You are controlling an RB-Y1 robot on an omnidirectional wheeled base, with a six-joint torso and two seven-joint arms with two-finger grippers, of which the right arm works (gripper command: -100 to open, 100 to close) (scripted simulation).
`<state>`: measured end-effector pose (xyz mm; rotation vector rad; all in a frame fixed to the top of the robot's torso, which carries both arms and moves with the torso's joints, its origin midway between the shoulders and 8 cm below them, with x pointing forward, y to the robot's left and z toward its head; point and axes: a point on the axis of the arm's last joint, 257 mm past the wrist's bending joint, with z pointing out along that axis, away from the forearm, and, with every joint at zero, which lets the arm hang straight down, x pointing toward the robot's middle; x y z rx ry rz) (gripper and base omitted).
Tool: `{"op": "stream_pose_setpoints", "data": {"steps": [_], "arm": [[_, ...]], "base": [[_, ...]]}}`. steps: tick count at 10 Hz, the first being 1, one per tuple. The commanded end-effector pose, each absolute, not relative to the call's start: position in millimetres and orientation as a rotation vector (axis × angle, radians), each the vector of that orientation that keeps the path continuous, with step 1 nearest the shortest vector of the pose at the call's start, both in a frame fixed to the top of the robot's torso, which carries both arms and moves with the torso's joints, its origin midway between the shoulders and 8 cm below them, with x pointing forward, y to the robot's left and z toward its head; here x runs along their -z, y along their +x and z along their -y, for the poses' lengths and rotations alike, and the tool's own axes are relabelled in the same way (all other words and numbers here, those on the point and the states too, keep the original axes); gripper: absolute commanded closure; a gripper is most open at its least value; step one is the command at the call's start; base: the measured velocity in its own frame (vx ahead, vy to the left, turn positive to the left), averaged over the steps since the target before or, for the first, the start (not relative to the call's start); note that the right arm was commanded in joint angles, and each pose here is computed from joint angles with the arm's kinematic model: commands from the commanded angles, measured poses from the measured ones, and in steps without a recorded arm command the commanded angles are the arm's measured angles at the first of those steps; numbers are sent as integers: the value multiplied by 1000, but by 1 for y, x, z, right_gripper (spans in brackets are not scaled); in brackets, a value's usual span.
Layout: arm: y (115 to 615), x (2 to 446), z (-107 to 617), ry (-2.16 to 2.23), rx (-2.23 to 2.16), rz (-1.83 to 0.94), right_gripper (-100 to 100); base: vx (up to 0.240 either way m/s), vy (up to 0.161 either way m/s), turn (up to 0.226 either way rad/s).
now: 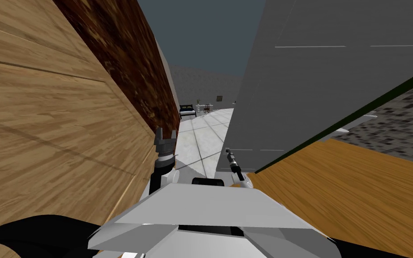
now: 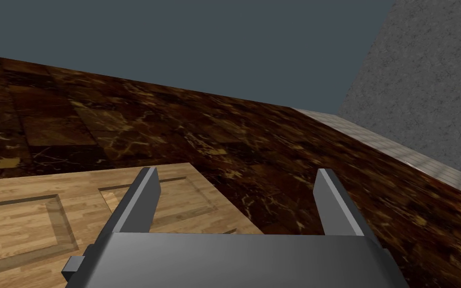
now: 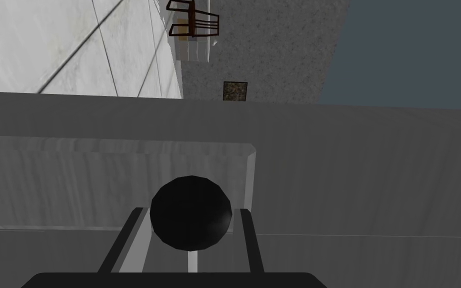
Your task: Push the door open
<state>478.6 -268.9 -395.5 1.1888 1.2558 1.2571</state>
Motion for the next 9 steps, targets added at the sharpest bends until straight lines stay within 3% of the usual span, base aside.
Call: {"op": "stream_pose_setpoints", "data": {"steps": [1,9], "arm": [[480,391,286,1194,-1228,-1226,100],[477,391,315,1237,-1164,-1164,100]], "base": [[174,122,-66],[147,90,-45]]}}
